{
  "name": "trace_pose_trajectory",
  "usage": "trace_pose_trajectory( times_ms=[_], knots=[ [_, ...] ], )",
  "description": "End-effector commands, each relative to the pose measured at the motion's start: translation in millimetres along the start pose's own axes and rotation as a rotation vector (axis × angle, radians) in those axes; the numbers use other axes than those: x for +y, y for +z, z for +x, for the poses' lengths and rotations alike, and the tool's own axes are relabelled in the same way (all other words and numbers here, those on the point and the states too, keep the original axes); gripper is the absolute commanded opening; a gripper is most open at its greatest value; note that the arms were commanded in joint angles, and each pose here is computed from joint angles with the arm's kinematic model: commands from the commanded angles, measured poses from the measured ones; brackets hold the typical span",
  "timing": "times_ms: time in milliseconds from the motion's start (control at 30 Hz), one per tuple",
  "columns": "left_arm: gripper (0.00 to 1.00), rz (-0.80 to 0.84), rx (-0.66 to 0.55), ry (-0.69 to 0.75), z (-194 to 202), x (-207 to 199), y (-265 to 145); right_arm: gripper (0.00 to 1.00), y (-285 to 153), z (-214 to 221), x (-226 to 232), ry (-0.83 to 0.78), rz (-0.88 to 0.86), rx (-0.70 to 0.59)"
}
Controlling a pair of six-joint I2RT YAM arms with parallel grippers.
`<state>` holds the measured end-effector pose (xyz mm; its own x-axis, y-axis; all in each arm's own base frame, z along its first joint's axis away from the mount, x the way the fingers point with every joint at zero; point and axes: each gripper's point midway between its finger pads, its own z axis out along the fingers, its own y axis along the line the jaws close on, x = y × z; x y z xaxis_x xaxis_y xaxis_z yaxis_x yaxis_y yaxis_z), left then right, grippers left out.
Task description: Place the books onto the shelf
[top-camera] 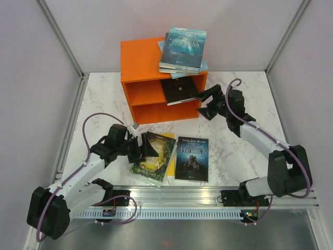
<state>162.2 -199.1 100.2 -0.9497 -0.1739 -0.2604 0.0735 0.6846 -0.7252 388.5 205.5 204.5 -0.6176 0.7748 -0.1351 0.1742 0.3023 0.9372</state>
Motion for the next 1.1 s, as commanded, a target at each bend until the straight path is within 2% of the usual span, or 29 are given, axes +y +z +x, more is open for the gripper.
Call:
trace_pose_trajectory(
  times_ms=[0,100,200,267,400,533,733,1067],
  knots=[
    [1.0,-0.043,-0.036,0.009,-7.2,4.4,-0.9,0.98,-31.0,13.2,17.7,-0.131,-0.036,0.039],
    [1.0,-0.124,-0.058,-0.013,-12.4,17.1,-1.1,0.98,-62.2,30.1,17.7,-0.168,-0.062,0.058],
    [1.0,-0.261,-0.092,-0.049,-20.1,37.9,-4.7,0.98,-78.0,59.4,-6.9,-0.169,-0.038,0.12],
    [1.0,-0.336,-0.111,-0.068,-26.5,48.3,-7.0,0.98,-81.7,90.4,-38.1,-0.157,0.011,0.196],
    [1.0,-0.412,-0.132,-0.089,-40.8,60.2,-8.0,0.98,-84.3,136.3,-71.7,-0.135,0.065,0.262],
    [1.0,-0.427,-0.097,-0.098,-44.2,66.0,4.5,0.98,-83.1,172.7,-83.9,-0.165,0.091,0.333],
    [1.0,-0.425,-0.07,-0.108,-38.3,73.7,14.3,0.98,-79.7,178.2,-80.2,-0.208,0.101,0.362],
    [1.0,-0.497,-0.224,-0.026,-67.6,62.3,-23.5,0.98,-77.0,189.3,-90.3,-0.214,0.127,0.4]
  ],
)
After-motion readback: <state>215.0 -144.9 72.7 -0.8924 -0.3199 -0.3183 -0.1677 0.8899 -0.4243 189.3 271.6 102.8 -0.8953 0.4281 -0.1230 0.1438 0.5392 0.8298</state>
